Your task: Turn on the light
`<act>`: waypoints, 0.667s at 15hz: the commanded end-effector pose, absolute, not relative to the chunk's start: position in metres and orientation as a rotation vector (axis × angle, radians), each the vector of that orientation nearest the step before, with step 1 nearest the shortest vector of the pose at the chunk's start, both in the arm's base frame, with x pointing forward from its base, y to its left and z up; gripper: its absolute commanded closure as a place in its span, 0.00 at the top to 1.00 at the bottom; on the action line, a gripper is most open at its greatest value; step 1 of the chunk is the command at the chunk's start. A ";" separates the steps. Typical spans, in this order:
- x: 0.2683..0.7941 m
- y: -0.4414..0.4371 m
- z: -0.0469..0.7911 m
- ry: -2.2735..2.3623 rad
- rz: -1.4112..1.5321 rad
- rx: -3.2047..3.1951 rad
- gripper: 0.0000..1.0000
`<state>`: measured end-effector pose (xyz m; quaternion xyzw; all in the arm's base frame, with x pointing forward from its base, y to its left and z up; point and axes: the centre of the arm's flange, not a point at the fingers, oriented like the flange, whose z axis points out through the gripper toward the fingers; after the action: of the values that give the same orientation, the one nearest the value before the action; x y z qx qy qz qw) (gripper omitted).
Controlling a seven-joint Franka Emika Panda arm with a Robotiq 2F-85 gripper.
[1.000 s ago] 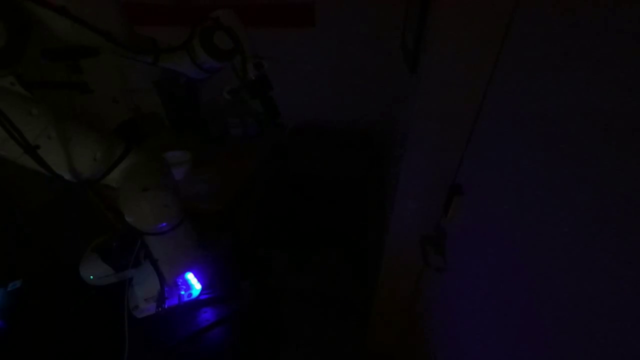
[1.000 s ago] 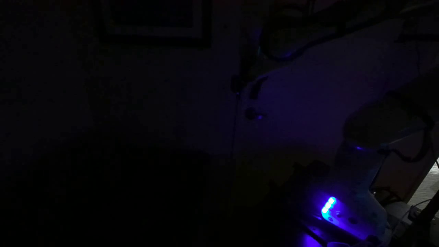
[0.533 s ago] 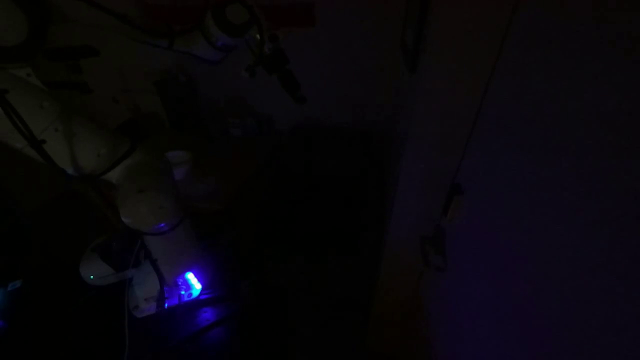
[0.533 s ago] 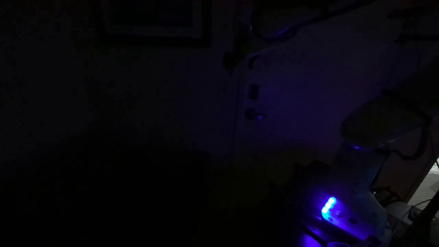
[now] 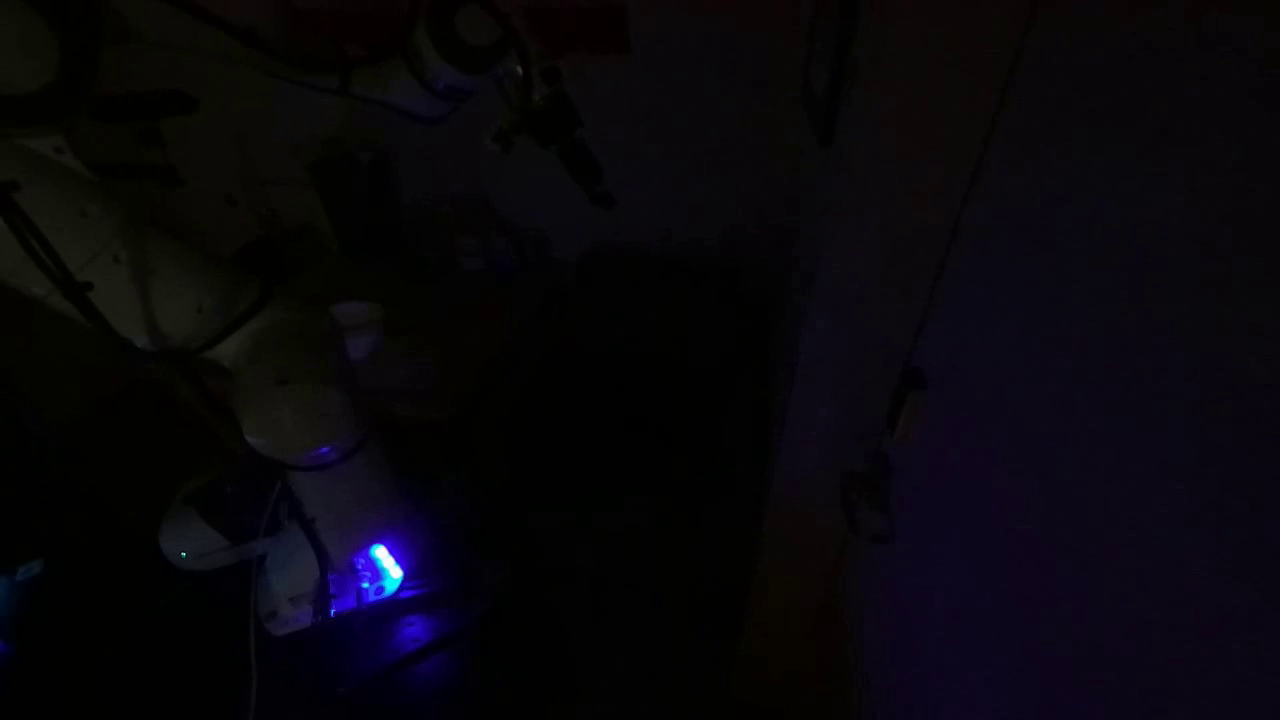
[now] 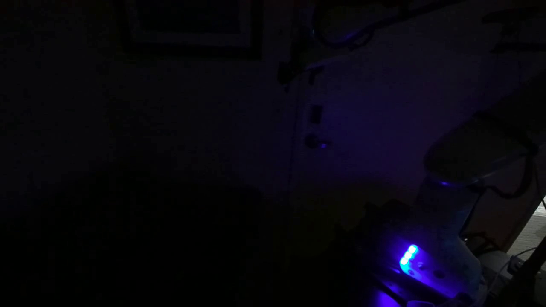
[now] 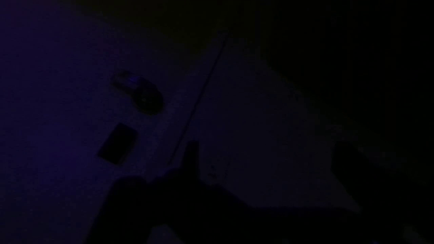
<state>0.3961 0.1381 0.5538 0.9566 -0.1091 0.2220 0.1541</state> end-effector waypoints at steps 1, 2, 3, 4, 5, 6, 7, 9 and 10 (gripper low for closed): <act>0.426 0.129 0.560 -0.349 0.671 2.792 1.00; 0.435 0.128 0.560 -0.392 0.672 2.784 1.00; 0.450 0.125 0.555 -0.396 0.664 2.779 1.00; 0.464 0.122 0.549 -0.390 0.642 2.800 1.00; 0.481 0.119 0.541 -0.394 0.627 2.821 1.00; 0.501 0.116 0.532 -0.408 0.631 2.827 1.00; 0.518 0.112 0.524 -0.434 0.626 2.827 1.00; 0.552 0.098 0.507 -0.504 0.632 2.799 1.00; 0.568 0.088 0.499 -0.550 0.632 2.786 1.00</act>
<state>0.5059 0.0989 0.5117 0.9585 -0.1510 0.2131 0.1142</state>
